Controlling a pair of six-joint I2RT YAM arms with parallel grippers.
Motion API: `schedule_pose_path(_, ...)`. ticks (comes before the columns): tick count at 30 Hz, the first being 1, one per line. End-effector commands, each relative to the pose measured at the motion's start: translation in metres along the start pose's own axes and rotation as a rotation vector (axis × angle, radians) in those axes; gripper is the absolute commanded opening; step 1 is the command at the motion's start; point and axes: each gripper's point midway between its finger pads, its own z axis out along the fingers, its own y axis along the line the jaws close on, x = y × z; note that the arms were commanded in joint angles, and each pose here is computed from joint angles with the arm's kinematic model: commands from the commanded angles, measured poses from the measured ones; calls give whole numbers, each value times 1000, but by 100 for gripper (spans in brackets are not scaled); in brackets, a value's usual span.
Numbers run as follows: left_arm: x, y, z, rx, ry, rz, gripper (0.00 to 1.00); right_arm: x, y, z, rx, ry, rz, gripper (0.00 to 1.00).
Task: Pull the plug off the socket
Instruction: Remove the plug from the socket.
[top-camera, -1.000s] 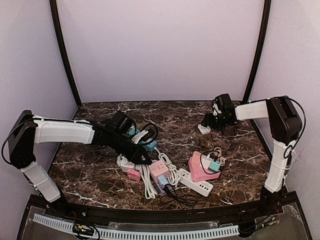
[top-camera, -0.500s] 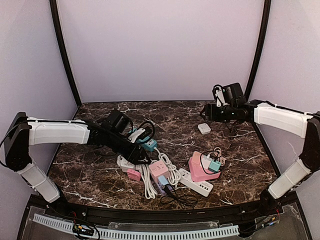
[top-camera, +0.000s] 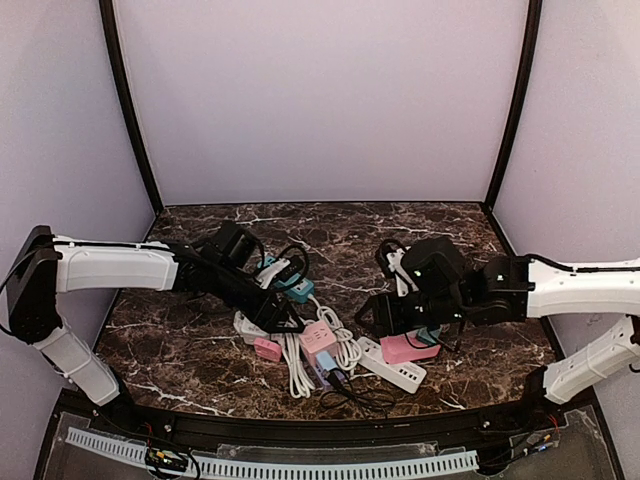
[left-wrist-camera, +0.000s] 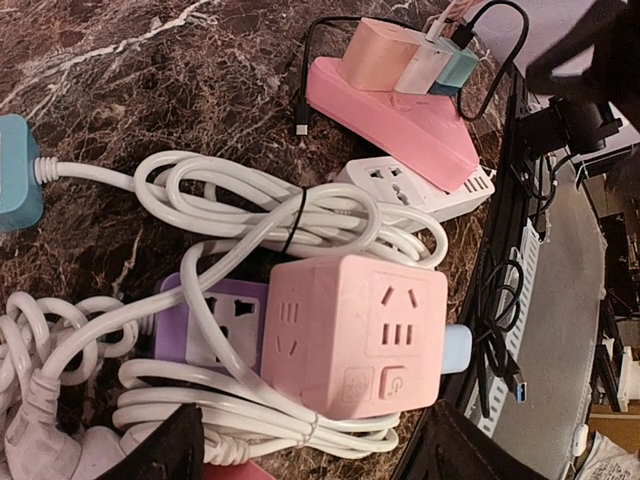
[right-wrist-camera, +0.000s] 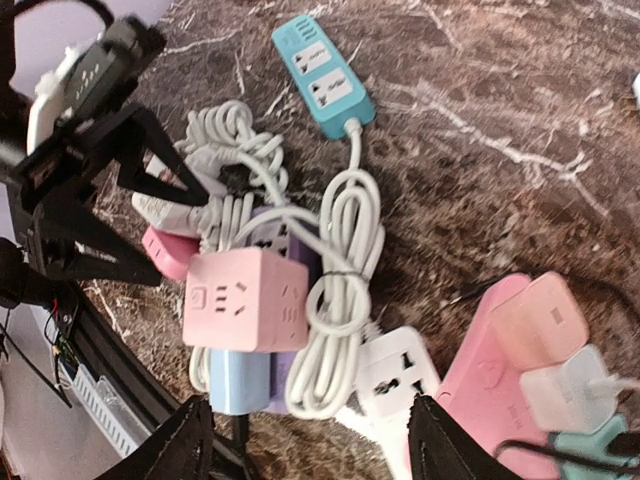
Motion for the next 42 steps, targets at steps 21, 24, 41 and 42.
schedule_pose_path(21, 7, -2, -3, -8, 6, 3, 71, 79, 68, 58, 202, 193, -87, 56)
schedule_pose_path(24, 8, -2, -3, -7, 11, 1, 71, 77, 74, 60, 194, 192, -103, 55)
schedule_pose_path(41, 6, -3, -3, -9, 5, 7, 71, 84, 76, 75, 237, 231, -148, 57)
schedule_pose_path(42, 6, -3, -3, -10, 4, 8, 71, 85, 77, 75, 237, 232, -154, 57)
